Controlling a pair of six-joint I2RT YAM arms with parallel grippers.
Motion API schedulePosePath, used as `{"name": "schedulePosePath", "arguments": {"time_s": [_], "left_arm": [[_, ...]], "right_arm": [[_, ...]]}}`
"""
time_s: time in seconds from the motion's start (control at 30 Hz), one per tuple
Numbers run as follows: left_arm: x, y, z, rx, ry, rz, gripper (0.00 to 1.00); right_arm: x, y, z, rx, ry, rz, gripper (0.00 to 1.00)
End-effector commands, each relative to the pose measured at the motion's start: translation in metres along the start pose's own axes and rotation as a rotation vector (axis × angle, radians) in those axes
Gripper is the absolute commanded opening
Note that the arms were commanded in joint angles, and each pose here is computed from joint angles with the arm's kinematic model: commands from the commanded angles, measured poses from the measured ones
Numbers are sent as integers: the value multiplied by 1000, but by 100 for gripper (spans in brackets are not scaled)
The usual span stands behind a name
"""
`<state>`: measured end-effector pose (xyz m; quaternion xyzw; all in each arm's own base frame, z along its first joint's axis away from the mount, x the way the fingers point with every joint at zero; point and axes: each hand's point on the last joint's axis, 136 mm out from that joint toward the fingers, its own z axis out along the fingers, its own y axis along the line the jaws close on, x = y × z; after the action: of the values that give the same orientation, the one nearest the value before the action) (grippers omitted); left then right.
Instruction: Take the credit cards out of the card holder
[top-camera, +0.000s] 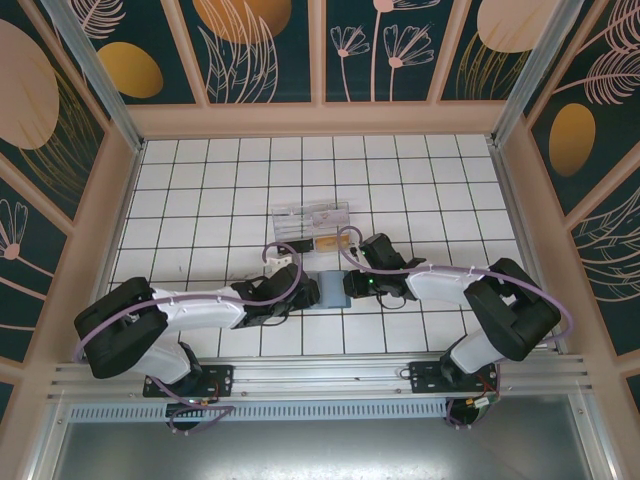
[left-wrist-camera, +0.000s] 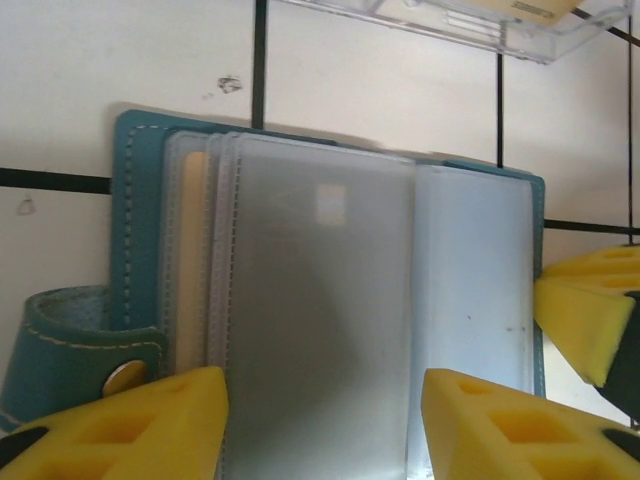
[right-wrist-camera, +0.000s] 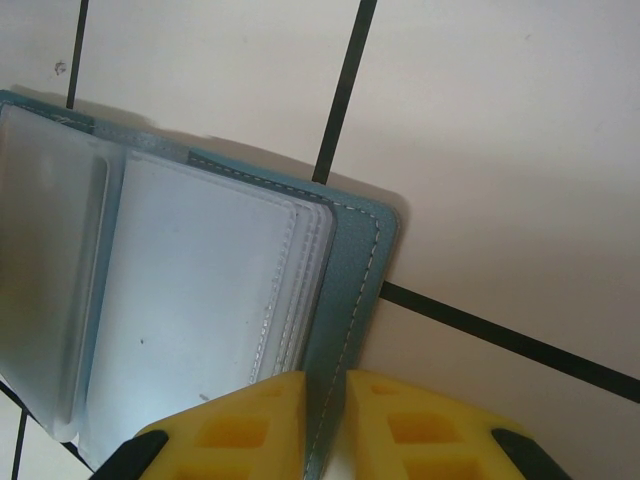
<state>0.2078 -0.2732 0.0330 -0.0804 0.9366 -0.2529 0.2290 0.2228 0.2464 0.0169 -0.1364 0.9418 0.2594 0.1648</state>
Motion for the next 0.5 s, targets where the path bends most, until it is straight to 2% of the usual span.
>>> {"name": "schedulePosePath", "arguments": {"time_s": [0.0,0.47], "left_arm": [[7,-5,-2,54,29,24,58],[4,-9,-11,98,10,55,63]], "right_arm": [[2,8,9,-45,20,-31,20],[3,6,11,-35,28,-33,20]]}}
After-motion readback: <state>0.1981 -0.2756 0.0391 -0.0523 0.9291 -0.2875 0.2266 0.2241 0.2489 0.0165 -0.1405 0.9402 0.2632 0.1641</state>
